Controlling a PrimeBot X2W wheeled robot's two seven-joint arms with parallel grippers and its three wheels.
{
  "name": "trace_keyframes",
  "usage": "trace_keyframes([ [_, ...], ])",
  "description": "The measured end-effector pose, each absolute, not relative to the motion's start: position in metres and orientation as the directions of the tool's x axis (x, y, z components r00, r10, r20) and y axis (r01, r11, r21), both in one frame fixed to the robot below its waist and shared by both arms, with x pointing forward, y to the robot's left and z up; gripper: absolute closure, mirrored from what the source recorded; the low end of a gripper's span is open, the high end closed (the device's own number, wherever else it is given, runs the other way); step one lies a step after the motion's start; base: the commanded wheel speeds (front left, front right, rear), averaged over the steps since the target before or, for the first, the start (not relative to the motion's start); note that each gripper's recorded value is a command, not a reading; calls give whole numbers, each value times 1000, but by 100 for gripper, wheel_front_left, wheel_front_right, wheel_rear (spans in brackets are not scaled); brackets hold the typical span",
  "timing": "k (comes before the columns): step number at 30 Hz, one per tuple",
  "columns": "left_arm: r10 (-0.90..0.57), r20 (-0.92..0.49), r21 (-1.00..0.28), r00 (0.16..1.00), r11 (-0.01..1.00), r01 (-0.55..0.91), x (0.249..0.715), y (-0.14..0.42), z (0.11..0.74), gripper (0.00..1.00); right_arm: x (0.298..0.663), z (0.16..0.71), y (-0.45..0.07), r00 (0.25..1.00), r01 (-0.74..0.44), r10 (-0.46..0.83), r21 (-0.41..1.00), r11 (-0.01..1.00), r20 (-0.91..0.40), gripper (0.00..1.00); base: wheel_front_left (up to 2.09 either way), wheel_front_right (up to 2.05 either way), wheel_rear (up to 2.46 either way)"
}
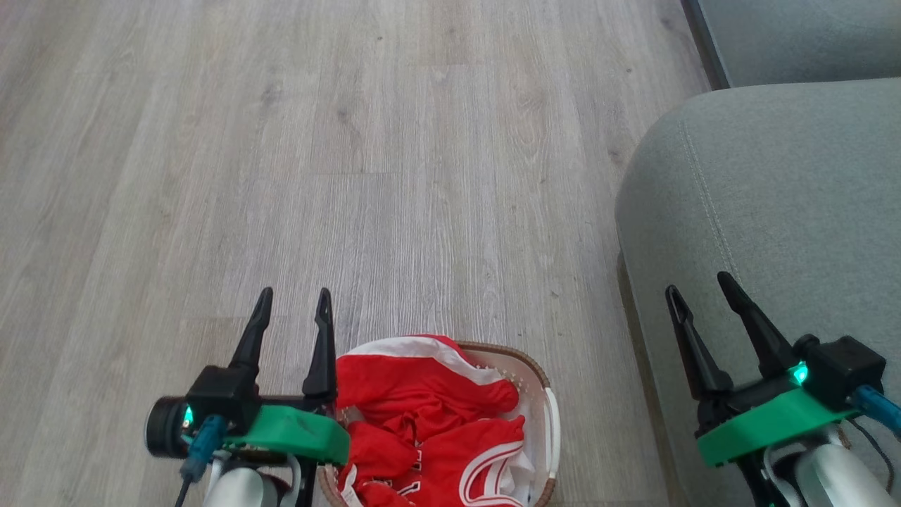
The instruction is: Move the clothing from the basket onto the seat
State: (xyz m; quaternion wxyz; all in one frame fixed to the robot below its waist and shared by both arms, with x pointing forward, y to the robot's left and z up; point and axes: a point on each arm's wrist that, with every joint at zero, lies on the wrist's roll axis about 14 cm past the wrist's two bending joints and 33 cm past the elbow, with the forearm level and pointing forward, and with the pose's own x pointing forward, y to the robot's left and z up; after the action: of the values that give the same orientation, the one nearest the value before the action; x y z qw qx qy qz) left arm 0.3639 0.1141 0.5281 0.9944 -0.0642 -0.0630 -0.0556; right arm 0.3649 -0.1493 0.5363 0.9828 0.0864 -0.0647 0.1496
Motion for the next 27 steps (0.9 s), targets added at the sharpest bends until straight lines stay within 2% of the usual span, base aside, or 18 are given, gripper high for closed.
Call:
trace_keyframes([
  [14, -130, 100, -136, 986, 980, 143, 370, 103, 518, 0, 368, 537, -158, 954, -281, 256, 165, 946, 157, 0, 0, 0, 0],
  [20, -158, 85, -146, 984, 975, 170, 387, 89, 513, 0, 386, 547, -174, 956, -260, 231, 154, 953, 182, 0, 0, 0, 0],
  [27, -204, -4, -159, 979, 967, 200, 408, 68, 482, 0, 405, 549, -188, 960, -239, 208, 159, 958, 187, 0, 0, 0, 0],
])
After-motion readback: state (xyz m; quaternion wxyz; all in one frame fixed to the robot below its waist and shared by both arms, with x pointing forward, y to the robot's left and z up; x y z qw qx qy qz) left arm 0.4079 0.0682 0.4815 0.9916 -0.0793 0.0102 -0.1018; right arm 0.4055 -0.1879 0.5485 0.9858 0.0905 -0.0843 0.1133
